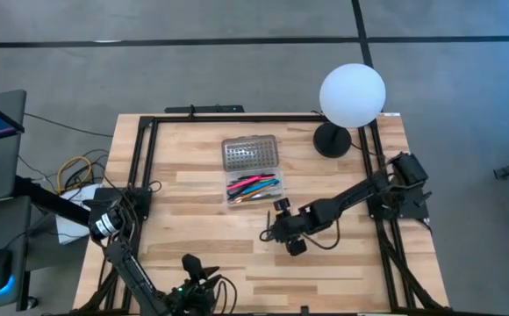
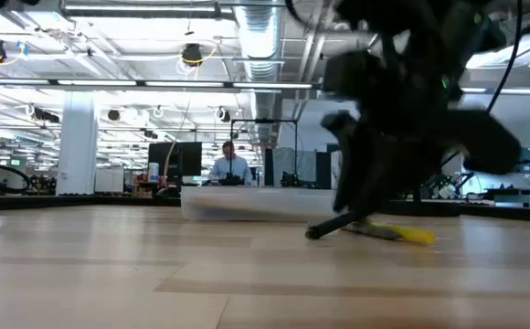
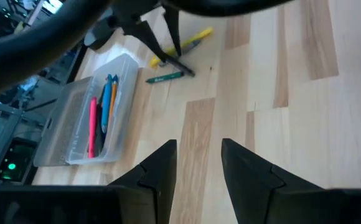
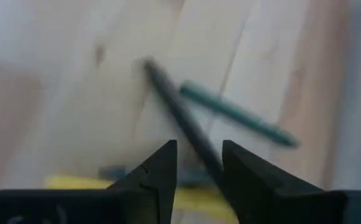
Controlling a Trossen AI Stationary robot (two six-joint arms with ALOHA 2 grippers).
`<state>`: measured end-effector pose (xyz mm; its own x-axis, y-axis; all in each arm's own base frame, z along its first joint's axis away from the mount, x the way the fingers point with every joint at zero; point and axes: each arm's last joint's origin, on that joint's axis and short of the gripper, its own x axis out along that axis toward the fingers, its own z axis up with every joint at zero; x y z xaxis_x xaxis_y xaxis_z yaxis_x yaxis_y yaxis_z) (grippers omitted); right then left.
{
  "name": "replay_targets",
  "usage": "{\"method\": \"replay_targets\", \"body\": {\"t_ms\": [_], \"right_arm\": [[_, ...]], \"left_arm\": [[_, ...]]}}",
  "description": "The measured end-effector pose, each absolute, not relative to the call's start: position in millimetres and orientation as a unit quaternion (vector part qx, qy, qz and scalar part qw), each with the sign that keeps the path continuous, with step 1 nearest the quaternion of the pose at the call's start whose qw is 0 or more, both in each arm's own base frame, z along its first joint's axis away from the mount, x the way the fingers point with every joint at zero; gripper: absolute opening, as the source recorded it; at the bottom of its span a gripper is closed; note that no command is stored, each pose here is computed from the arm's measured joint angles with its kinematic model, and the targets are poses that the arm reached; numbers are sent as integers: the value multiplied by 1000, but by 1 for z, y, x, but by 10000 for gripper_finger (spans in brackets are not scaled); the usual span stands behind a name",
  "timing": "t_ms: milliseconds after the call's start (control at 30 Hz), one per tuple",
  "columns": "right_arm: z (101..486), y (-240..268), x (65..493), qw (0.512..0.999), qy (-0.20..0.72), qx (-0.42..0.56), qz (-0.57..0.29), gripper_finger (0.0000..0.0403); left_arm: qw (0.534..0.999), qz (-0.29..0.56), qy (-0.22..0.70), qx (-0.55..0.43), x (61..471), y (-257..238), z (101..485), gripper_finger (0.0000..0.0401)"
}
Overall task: Pick & place school supplies into a supply box
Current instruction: Put the black pen into the gray supply box
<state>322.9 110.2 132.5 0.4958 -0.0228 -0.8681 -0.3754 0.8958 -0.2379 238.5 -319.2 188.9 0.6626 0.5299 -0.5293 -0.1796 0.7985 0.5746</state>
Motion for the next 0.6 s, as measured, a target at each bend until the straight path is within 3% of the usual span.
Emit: {"method": "replay_targets", "body": {"t_ms": [333,600], "right_arm": [[120,104,327,831,515,-190,93,110],[119,105,326,828,518,-195,90,30]], "left_arm": [[868,216,366,256,236,-310,175,122],[868,219,367,254,238,-308,175,122]]}}
